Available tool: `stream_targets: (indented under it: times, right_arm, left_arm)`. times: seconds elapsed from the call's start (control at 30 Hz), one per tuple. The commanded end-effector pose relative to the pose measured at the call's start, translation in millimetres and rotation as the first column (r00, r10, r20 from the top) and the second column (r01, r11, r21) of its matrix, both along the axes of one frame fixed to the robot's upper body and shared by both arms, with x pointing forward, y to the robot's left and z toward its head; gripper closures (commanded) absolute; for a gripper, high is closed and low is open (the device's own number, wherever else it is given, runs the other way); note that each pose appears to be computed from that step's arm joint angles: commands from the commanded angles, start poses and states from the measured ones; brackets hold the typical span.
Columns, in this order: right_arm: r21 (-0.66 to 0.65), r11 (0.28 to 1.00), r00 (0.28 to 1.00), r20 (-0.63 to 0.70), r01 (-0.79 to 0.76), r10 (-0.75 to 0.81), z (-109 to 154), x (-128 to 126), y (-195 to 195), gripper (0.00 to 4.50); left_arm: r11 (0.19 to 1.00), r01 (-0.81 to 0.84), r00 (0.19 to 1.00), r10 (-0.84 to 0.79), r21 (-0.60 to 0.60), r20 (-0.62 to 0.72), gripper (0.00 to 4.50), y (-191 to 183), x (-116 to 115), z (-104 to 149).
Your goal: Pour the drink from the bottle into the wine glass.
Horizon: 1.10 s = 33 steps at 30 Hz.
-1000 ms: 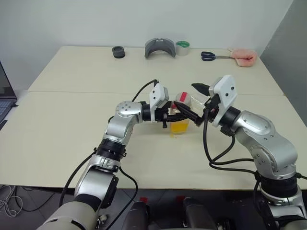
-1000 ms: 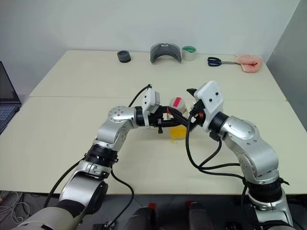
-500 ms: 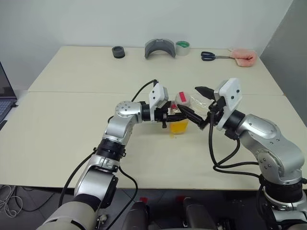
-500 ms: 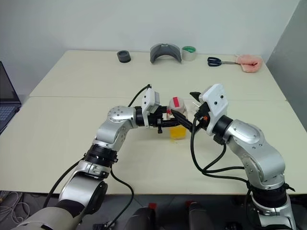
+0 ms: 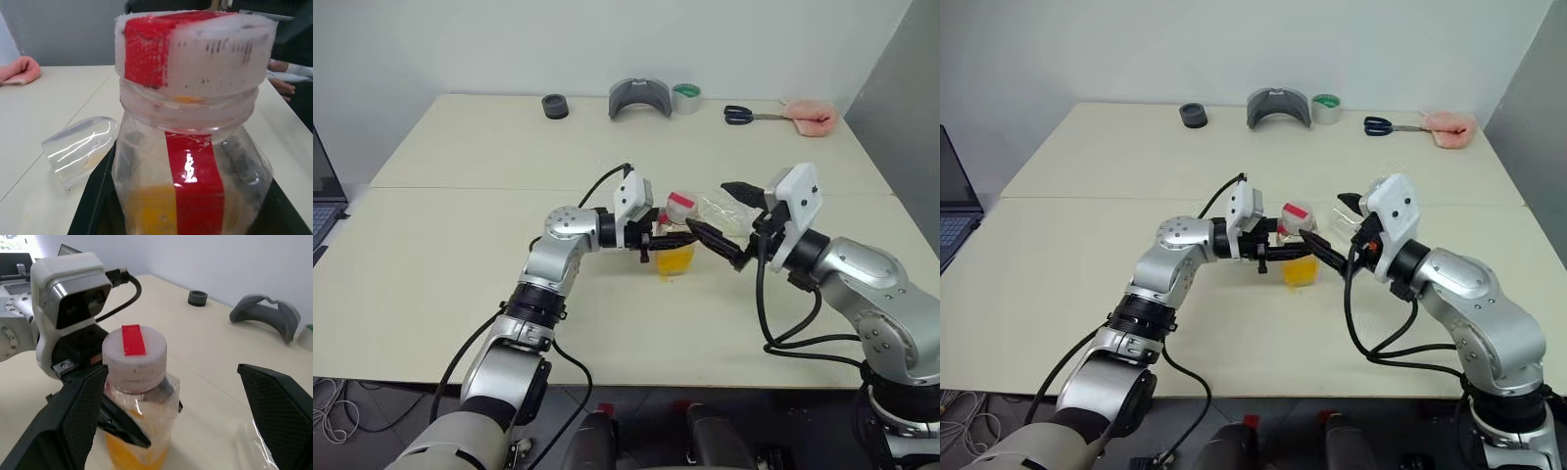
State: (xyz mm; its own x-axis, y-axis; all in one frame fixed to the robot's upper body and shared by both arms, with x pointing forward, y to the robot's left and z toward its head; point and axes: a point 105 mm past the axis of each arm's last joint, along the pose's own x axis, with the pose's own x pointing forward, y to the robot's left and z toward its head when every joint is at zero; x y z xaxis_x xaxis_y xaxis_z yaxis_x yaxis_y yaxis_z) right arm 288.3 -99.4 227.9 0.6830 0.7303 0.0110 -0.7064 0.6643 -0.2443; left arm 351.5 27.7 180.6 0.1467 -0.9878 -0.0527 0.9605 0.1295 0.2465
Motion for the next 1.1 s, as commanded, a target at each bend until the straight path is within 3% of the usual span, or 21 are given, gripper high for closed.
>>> stream_targets:
  times: [0.03,0.6,1.1]
  right_arm:
    - [-0.001,0.995,0.995,0.042,-0.095,0.095,13,-20,9,0.00]
    - [-0.018,1.000,0.983,0.183,0.002,0.001,26,15,35,0.00]
    - [0.001,0.999,0.990,0.138,0.034,-0.034,21,14,21,0.00]
  left_arm:
    - [0.999,0.022,0.999,-0.019,-0.049,0.049,2.77,1,1,22]
    - [0.997,0.065,0.997,-0.064,-0.035,0.036,2.77,0,-2,25]
    - [0.998,0.064,0.997,-0.063,-0.022,0.036,2.77,0,-4,20]
